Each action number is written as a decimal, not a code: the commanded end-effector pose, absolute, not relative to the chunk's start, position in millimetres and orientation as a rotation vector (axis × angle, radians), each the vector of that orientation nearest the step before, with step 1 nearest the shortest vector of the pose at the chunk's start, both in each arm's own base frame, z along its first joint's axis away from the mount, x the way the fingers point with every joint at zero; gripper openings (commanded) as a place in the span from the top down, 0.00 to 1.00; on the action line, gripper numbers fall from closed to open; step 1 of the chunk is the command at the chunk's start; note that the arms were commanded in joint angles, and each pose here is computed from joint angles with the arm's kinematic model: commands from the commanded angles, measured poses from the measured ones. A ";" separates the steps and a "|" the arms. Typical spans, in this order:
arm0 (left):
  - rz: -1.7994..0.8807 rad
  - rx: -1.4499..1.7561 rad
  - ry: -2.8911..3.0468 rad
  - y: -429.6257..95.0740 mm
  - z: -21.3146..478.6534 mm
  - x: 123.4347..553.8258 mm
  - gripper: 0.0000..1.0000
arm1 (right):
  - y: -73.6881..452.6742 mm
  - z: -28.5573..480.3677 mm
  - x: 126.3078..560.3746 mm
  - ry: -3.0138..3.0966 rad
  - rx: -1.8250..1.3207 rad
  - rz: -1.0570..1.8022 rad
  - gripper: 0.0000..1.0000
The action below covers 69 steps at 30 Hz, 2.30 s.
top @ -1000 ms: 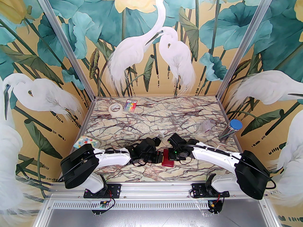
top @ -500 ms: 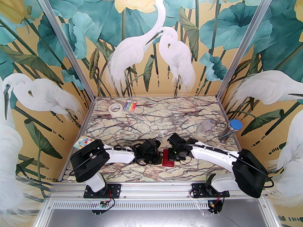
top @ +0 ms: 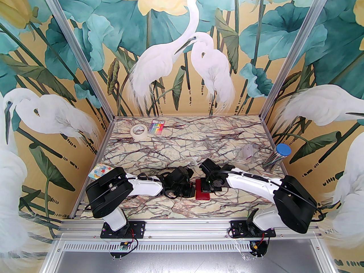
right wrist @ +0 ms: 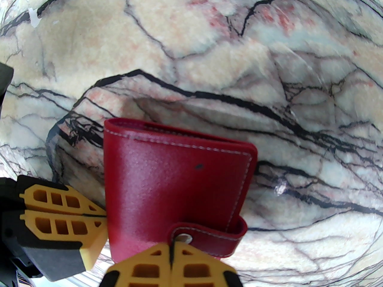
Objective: Put the credit cards into the card holder
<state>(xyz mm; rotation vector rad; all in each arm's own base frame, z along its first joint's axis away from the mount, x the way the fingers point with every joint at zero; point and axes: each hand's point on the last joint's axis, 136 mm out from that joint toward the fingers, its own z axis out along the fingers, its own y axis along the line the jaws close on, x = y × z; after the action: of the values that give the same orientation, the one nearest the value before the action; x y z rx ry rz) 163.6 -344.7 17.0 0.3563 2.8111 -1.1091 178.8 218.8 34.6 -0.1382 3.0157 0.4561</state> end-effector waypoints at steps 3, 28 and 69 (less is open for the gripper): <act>-1.140 0.362 2.804 -351.5 17.6 165.3 0.91 | 227.3 43.7 182.8 2.995 -0.176 0.504 1.00; -1.144 0.357 2.801 -350.4 16.0 164.6 0.91 | 205.1 64.7 191.2 3.014 -0.112 0.204 0.70; -1.143 0.360 2.804 -350.0 15.2 163.9 0.91 | 201.4 47.2 193.4 3.065 -0.176 -0.128 0.86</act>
<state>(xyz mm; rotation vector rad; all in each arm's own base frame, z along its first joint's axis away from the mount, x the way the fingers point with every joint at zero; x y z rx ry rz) 166.1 -348.4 19.6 0.3569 2.7897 -1.1312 190.0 200.9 44.0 -0.1682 3.0791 -0.0941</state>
